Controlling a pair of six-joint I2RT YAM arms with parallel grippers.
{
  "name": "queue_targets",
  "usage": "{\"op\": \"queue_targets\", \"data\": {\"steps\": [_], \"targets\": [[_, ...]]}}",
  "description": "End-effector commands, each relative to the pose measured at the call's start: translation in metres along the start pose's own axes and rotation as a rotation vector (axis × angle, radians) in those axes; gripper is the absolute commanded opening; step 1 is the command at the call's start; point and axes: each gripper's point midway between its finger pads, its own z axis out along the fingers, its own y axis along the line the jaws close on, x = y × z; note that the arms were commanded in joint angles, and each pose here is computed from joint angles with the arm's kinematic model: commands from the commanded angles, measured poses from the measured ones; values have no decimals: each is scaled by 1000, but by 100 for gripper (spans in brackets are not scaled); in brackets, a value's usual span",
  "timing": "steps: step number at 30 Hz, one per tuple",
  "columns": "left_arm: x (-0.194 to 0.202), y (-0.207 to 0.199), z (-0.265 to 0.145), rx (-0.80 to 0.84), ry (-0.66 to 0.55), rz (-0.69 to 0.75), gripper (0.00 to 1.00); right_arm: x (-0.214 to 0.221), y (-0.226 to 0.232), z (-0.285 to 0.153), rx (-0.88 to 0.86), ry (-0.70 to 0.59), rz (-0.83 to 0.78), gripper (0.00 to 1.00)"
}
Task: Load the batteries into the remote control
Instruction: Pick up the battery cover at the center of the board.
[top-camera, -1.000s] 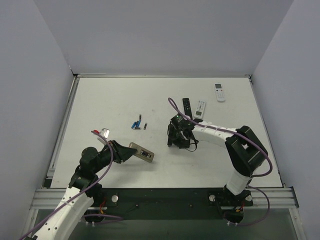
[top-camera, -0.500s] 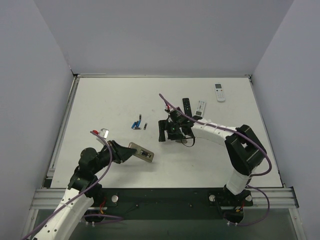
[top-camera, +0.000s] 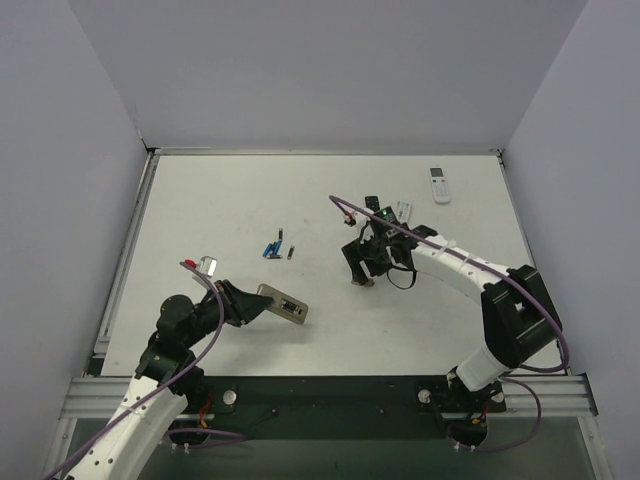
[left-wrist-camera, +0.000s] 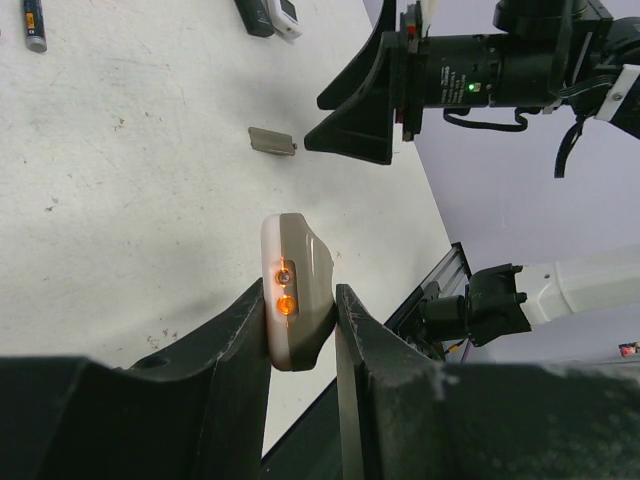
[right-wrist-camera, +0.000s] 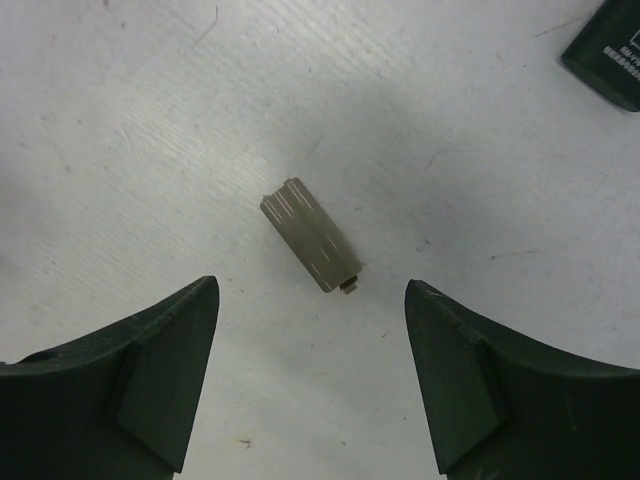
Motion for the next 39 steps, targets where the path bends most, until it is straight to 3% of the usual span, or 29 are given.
{"op": "queue_targets", "data": {"steps": [1,3,4,18,19,21,22,28,31,34,39], "targets": [[-18,-26,-2,71,-44,35,0,36,-10,8,-7,167,-184,65],[-17,-26,-2,74,-41,34,0,43,-10,12,-33,216,-215,64],[-17,-26,-2,75,-42,34,0,45,-10,13,-44,228,-226,58],[-15,-24,-1,73,-36,20,0,50,-6,29,-123,305,-269,52],[-14,-23,0,75,-35,10,0,50,-5,29,-131,307,-270,46],[-13,-21,1,75,-34,0,0,53,-4,30,-140,317,-273,45],[-12,-21,1,76,-35,-11,0,52,-3,30,-141,314,-274,37],[-9,-15,3,71,-39,-64,0,56,-1,28,-145,325,-276,19],[-7,-10,4,66,-48,-102,0,55,2,25,-144,315,-282,19],[-5,-5,6,61,-54,-128,0,54,2,24,-135,312,-280,10],[-4,-1,6,56,-64,-146,0,50,6,18,-123,285,-279,6]]}}
